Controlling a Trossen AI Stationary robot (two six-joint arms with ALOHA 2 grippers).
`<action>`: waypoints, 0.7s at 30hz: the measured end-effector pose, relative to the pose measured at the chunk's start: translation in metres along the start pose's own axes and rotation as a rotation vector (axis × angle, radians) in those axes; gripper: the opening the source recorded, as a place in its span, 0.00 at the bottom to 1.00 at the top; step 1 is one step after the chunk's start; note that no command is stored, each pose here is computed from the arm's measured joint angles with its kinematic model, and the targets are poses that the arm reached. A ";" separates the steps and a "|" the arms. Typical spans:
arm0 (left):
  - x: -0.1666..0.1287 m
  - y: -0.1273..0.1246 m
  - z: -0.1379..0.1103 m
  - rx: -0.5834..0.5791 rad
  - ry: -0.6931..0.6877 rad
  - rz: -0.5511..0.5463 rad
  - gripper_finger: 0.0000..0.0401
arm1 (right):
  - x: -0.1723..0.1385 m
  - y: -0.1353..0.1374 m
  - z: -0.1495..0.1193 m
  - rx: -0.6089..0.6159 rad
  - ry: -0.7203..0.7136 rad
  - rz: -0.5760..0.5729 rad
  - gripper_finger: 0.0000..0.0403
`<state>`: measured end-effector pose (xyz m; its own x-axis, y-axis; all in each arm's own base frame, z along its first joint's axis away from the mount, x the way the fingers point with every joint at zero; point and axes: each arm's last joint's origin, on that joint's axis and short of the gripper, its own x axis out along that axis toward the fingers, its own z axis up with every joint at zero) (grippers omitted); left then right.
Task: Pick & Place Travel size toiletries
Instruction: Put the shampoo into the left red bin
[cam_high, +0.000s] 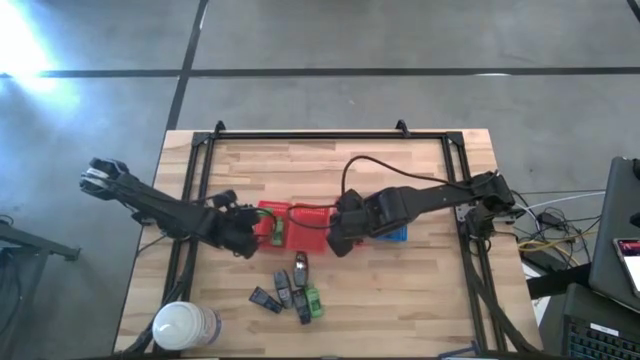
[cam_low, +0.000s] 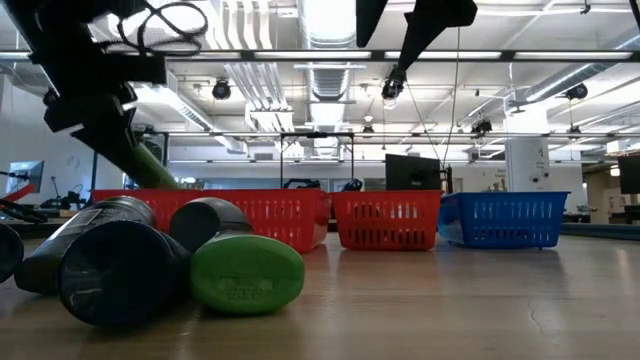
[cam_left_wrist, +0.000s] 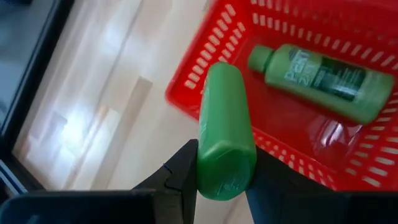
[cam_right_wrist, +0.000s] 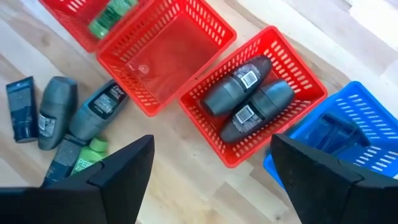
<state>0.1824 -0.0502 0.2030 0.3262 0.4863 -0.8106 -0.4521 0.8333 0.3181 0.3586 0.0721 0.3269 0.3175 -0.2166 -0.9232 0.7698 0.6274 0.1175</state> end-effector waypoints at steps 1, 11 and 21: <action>0.003 -0.002 0.000 -0.005 0.012 0.008 0.26 | 0.001 0.000 -0.001 0.004 0.003 -0.003 0.77; 0.011 -0.019 0.010 -0.022 0.043 0.053 0.26 | 0.010 -0.002 -0.006 0.024 0.046 -0.019 0.76; 0.020 -0.026 0.009 -0.015 0.090 0.076 0.36 | 0.010 -0.001 -0.005 0.031 0.039 -0.015 0.82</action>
<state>0.2085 -0.0594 0.1828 0.2150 0.5222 -0.8253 -0.4851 0.7906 0.3738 0.3579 0.0733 0.3158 0.2845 -0.1966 -0.9383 0.7914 0.6005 0.1142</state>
